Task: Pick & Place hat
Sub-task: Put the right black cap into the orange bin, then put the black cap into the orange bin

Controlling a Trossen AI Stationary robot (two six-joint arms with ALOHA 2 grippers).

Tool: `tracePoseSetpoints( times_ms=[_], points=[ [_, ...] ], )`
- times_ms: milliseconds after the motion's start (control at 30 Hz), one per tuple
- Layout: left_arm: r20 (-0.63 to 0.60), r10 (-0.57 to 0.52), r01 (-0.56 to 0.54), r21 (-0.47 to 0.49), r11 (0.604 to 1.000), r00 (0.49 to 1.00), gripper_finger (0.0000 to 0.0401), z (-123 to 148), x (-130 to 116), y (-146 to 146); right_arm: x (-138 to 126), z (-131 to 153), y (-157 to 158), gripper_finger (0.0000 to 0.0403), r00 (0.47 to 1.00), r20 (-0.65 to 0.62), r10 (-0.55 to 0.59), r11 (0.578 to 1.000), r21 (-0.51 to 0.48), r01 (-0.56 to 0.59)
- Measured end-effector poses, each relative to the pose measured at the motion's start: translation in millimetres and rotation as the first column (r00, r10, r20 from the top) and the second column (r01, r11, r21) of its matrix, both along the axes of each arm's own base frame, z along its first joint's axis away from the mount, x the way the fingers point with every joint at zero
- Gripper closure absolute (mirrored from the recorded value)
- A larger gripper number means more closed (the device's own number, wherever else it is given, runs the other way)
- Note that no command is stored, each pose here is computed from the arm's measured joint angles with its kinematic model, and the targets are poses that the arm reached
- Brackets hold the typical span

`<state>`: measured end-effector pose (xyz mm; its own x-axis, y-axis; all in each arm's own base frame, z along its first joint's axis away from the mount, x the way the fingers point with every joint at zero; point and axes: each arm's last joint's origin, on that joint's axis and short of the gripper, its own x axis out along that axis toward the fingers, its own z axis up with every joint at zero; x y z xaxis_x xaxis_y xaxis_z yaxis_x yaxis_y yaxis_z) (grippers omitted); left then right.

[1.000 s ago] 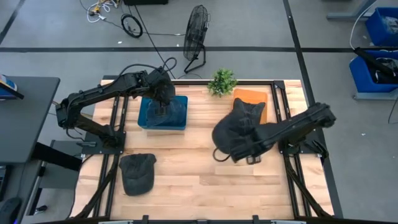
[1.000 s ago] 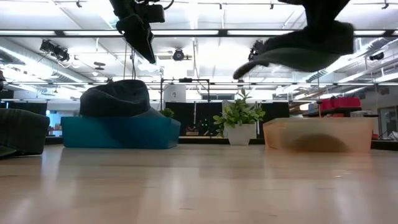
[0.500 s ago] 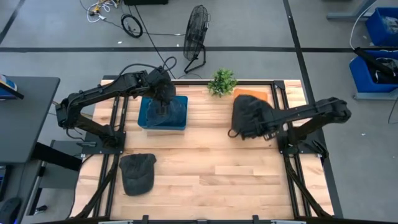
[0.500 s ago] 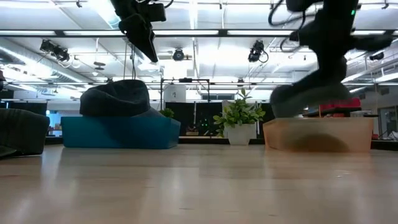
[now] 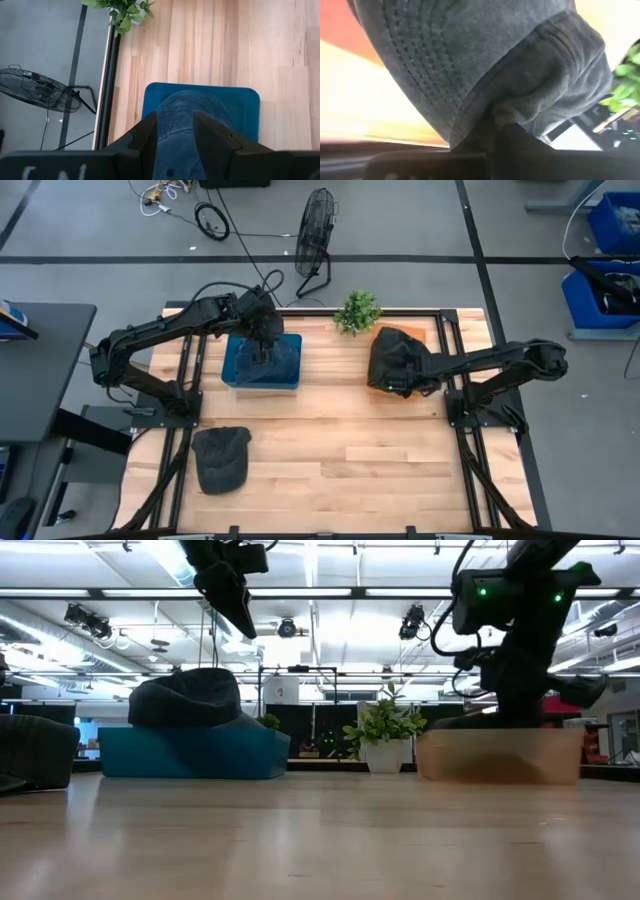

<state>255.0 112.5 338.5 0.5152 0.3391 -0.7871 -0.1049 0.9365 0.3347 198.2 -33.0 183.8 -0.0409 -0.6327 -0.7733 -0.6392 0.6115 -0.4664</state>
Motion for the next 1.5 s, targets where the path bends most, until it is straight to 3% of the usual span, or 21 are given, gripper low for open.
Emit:
tracePoseSetpoints(
  times_ms=[167, 567, 667, 800, 967, 1067, 1167, 1300, 1400, 1500],
  points=[
    [0.0, 0.0, 0.0, 0.0, 1.0, 1.0, 0.0273, 0.0, 0.0, 0.0, 1.5, -0.5, -3.7, 0.0367, 0.998, 0.046, -0.035, 0.998, -0.057, 0.038],
    [0.0, 0.0, 0.0, 0.0, 1.0, 1.0, 0.0273, 0.0, 0.0, 0.0, 5.5, 6.3, -5.4, 0.0286, 0.977, 0.161, -0.139, 0.986, -0.065, 0.151],
    [0.0, 0.001, -0.001, 0.0, 1.0, 1.0, 0.0273, 0.0, 0.0, 0.1, 4.1, 9.6, -6.5, 0.0273, 0.983, 0.135, -0.124, 0.981, -0.134, 0.142],
    [0.0, -0.004, 0.004, 0.0, 1.0, 1.0, 0.0273, 0.0, 0.5, -1.2, 8.3, 30.8, -6.4, 0.0266, 0.985, 0.128, -0.112, 0.966, -0.218, 0.139],
    [0.01, -0.012, 0.012, -0.017, 1.0, 1.0, 0.0273, 0.0, 3.7, -8.7, 27.1, 69.4, -0.7, 0.0266, 0.951, 0.289, -0.106, 0.967, -0.191, 0.166],
    [0.018, -0.014, 0.015, -0.047, 0.999, 1.0, 0.0273, -0.6, 7.2, -20.0, 39.9, 90.9, 3.8, 0.027, 0.879, 0.455, -0.144, 0.973, -0.096, 0.209],
    [-0.011, -0.016, 0.015, -0.098, 0.995, 1.0, 0.0273, -3.4, 8.2, -36.1, 54.1, 105.8, 8.8, 0.0275, 0.736, 0.621, -0.269, 0.963, 0.15, 0.225],
    [-0.12, 0.013, -0.036, -0.194, 0.98, 0.993, 0.0273, -10.4, 1.8, -60.3, 70.0, 112.2, 17.0, 0.0284, 0.592, 0.673, -0.442, 0.871, 0.481, 0.104],
    [-0.253, 0.002, -0.064, -0.234, 0.97, 0.967, 0.0273, -15.7, -8.4, -80.1, 79.1, 112.0, 25.8, 0.0291, 0.545, 0.688, -0.479, 0.814, 0.581, -0.019],
    [-0.33, 0.01, -0.101, -0.259, 0.961, 0.944, 0.0273, -19.2, -15.0, -101.1, 85.3, 110.4, 35.4, 0.0295, 0.512, 0.719, -0.471, 0.793, 0.598, -0.111]
  ],
)
